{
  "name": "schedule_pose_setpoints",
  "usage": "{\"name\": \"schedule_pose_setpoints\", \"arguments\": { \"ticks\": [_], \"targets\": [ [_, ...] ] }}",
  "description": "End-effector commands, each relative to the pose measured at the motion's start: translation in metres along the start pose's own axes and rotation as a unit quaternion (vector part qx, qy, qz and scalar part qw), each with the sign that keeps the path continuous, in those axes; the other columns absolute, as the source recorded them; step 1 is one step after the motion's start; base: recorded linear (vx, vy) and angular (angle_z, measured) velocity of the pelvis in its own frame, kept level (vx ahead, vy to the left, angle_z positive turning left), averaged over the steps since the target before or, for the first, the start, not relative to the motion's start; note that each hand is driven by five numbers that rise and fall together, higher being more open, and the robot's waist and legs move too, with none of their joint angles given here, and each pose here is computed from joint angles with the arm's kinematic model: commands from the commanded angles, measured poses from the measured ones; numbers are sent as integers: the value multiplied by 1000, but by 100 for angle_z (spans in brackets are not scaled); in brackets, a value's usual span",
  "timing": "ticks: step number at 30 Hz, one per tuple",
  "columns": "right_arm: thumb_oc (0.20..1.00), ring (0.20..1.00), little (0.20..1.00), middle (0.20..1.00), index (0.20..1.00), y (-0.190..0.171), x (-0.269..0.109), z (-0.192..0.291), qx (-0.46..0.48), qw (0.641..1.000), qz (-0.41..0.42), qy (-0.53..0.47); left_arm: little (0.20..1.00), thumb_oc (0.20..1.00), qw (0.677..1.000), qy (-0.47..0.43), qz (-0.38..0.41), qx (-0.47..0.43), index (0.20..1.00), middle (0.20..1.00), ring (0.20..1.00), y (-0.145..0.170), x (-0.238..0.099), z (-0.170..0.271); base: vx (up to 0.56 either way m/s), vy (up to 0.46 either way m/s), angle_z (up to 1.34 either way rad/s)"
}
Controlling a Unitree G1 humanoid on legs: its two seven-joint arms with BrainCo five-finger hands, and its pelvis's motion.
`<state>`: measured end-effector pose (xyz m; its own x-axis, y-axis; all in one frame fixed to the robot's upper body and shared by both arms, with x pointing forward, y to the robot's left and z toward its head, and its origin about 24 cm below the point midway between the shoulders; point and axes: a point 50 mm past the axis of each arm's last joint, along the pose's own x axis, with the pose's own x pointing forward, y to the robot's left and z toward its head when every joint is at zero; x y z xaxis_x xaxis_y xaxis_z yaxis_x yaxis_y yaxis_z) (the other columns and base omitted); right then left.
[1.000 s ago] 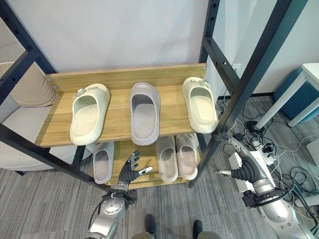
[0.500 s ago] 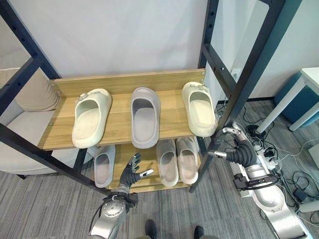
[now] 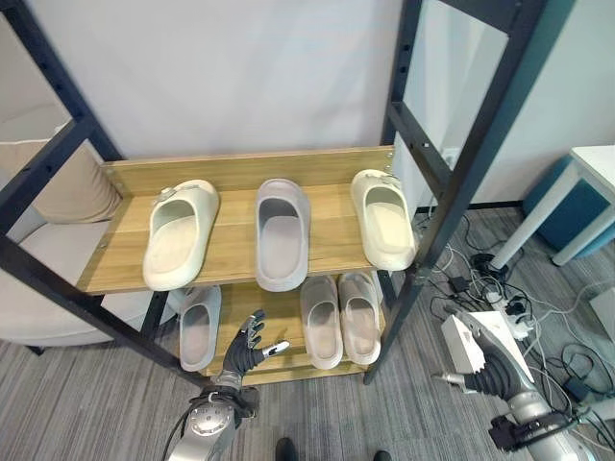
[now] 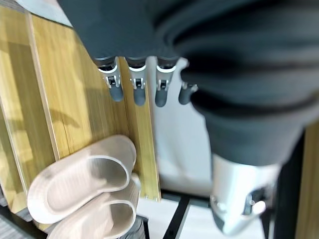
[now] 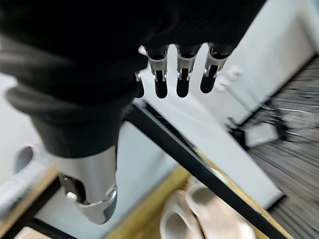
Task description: Arrange the slippers neatly on the shoe rack.
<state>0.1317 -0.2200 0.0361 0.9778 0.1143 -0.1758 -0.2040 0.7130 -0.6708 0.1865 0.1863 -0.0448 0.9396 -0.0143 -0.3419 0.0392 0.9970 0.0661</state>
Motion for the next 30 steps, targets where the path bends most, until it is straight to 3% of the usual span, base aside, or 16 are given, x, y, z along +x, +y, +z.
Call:
{"name": "schedule_pose_setpoints", "arguments": {
  "ticks": [1,3,11,17,22,30],
  "targets": [
    [1000,1000,1000,1000,1000,-11,16,23,9,997,-11,-76,1000,1000,997,-78,-3,26,1000,1000,1000,10,13,33,-6,-1,-22],
    [1000,1000,1000,1000,1000,2,20,25,13,995,38,-86,1000,1000,995,-90,-21,37,1000,1000,1000,5,16,39,-8,1,-11],
    [1000,1000,1000,1000,1000,20,47,69,24,977,74,-199,1000,1000,993,-101,-37,41,1000,1000,1000,-7,24,46,2,7,1],
    [1000,1000,1000,1000,1000,33,74,146,60,928,82,-357,1000,1000,993,-110,-28,20,1000,1000,1000,-16,32,52,8,23,16],
    [1000,1000,1000,1000,1000,20,76,195,93,886,36,-454,1000,1000,995,-104,-9,6,1000,1000,1000,-13,34,51,6,8,27],
    [1000,1000,1000,1000,1000,-15,64,212,61,858,-80,-504,1000,1000,996,-89,10,-2,1000,1000,1000,-6,29,42,4,4,11]
  ]
}}
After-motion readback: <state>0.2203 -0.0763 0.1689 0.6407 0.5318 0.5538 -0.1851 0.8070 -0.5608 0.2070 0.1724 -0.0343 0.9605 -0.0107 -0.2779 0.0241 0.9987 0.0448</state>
